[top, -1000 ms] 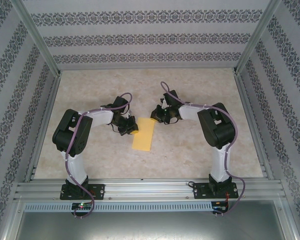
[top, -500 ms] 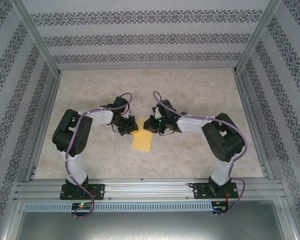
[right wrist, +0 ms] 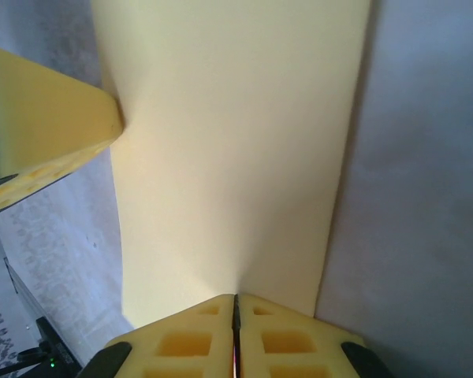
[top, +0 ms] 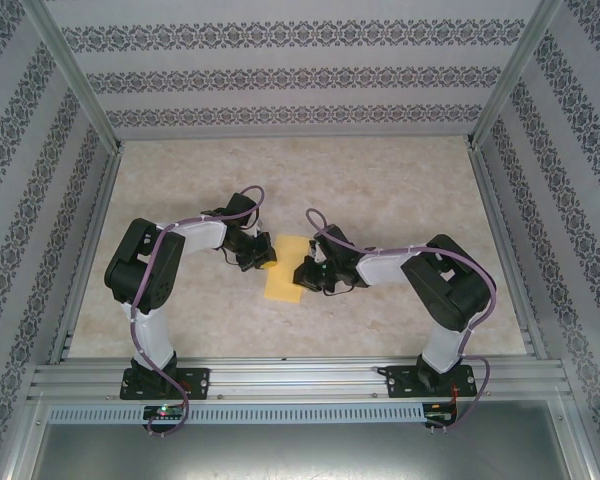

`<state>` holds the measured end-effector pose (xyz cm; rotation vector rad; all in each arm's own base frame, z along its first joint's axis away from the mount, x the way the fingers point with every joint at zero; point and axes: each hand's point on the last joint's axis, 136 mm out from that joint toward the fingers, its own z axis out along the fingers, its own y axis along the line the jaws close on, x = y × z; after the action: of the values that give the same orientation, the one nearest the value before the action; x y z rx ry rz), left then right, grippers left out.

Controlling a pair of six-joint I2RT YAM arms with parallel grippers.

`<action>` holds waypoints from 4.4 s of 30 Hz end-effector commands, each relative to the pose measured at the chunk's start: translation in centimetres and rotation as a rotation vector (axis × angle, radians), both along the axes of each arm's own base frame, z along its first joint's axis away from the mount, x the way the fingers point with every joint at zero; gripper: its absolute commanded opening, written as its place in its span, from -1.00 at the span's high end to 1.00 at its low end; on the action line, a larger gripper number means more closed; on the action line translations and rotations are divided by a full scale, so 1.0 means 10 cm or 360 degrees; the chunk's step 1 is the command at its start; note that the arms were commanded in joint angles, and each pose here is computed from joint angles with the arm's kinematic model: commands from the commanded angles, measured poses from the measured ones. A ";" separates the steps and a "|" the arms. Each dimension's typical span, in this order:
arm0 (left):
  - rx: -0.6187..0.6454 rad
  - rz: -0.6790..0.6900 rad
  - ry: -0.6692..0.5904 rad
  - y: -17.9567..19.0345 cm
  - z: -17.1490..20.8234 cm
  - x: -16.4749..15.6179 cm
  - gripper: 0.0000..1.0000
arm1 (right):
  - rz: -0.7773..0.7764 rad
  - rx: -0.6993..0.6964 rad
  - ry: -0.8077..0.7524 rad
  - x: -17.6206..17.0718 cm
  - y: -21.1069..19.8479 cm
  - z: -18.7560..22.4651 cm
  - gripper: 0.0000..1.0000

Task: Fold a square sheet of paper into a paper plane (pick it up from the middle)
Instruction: Fold the square sheet of paper in half at the center of the table.

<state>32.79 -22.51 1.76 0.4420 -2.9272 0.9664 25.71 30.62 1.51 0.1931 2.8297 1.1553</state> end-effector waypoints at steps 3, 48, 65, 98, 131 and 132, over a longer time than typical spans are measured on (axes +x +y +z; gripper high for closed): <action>0.0156 0.0005 0.0142 0.15 -0.25 -0.24 1.00 | 0.0018 0.0019 -0.0070 -0.02 0.00 0.13 0.79; 0.0179 0.0001 0.0148 0.17 -0.26 -0.25 1.00 | -0.0025 0.0146 -0.0300 0.58 0.00 0.69 0.75; 0.0186 -0.0002 0.0152 0.17 -0.27 -0.25 1.00 | -0.0120 0.0161 -0.0228 1.26 0.00 0.44 0.74; 0.0181 -0.0006 0.0137 0.17 -0.23 -0.23 1.00 | -0.0168 -0.0036 -0.0040 1.25 -0.28 -0.14 0.74; 0.0082 0.0038 -0.0125 0.24 0.33 0.00 0.32 | -0.0027 -0.0087 -0.0118 0.24 -0.06 0.34 0.22; 0.0080 0.0037 -0.0117 0.24 0.33 0.00 0.32 | -0.0027 -0.0098 -0.0110 0.24 -0.06 0.32 0.21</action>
<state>33.20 -19.97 5.31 0.4690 -3.0646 0.9319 28.08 29.08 4.88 0.1674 2.7900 1.0129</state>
